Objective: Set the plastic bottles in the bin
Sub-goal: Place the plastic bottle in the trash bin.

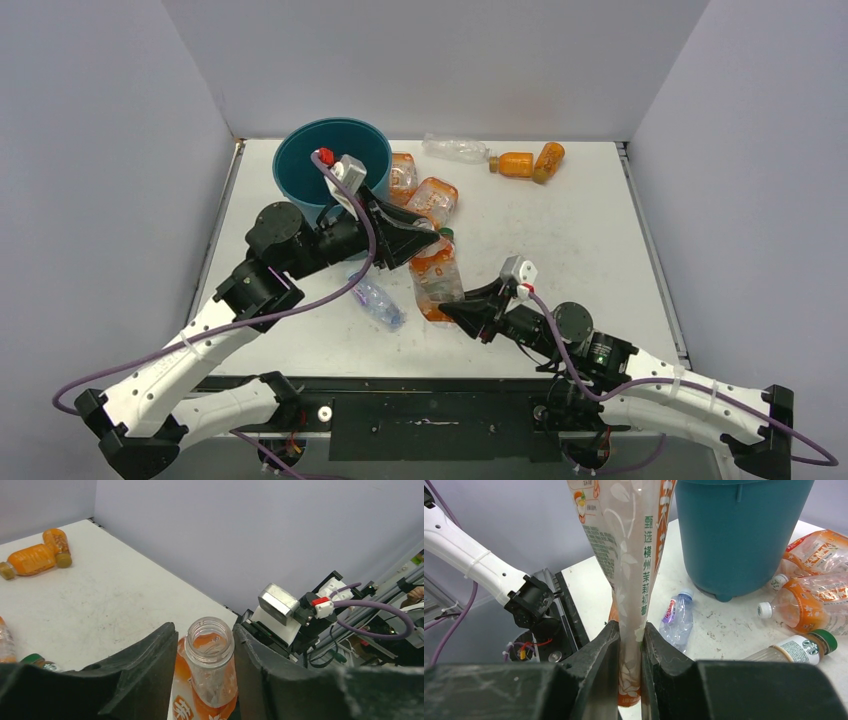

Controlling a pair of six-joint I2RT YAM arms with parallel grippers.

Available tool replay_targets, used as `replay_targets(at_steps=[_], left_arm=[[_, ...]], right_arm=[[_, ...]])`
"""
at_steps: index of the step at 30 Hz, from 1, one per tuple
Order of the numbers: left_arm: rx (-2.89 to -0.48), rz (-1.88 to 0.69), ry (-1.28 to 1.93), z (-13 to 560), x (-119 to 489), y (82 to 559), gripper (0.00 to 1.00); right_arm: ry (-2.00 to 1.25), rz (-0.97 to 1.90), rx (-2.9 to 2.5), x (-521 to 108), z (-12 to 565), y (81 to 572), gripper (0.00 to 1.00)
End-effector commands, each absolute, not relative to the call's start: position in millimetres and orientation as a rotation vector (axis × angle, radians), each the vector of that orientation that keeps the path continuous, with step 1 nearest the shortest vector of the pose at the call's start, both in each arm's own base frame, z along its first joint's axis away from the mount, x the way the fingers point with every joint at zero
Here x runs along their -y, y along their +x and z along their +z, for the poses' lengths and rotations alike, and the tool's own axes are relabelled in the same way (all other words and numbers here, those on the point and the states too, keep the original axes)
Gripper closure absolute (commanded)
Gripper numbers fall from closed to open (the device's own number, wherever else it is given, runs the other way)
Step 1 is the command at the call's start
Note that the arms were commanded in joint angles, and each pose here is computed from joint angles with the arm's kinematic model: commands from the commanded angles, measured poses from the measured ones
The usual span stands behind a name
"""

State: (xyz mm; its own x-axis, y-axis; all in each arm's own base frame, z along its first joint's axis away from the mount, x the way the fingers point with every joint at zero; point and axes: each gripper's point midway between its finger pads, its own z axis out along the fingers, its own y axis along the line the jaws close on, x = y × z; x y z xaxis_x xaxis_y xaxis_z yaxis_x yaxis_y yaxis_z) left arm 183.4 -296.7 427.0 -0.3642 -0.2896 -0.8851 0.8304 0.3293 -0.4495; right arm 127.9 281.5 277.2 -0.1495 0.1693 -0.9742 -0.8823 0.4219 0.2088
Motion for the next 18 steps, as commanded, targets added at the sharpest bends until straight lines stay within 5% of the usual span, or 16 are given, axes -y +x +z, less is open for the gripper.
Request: replay_targets(at_steps=[1, 3, 4, 7, 8, 18], left_arm=[[-1.423, -1.351, 0.558, 447.0, 301.6, 175.5, 0.66], [-1.421, -1.366, 0.583, 446.2, 304.3, 172.4, 0.87], [-1.420, -1.363, 0.587, 446.1, 304.0, 172.2, 1.00], [-1.433, -1.296, 0.559, 445.4, 296.9, 179.3, 1.00], [-1.447, -1.247, 0.532, 444.0, 291.0, 185.2, 1.00], [-1.232, -0.577, 0.121, 519.5, 152.7, 262.1, 1.00]], right_arm=[[-0.658, 1.081, -1.358, -283.7, 293.1, 125.8, 0.95], [-0.646, 1.079, -1.379, -283.5, 291.7, 127.3, 0.89], [-0.642, 1.080, -1.390, -283.9, 291.6, 127.7, 0.67], [-0.631, 1.090, -1.426, -283.9, 293.5, 126.9, 0.02], [-0.627, 1.093, -1.434, -283.1, 295.0, 126.2, 0.10], [-0.470, 1.021, -1.457, -244.5, 315.6, 136.1, 0.10]])
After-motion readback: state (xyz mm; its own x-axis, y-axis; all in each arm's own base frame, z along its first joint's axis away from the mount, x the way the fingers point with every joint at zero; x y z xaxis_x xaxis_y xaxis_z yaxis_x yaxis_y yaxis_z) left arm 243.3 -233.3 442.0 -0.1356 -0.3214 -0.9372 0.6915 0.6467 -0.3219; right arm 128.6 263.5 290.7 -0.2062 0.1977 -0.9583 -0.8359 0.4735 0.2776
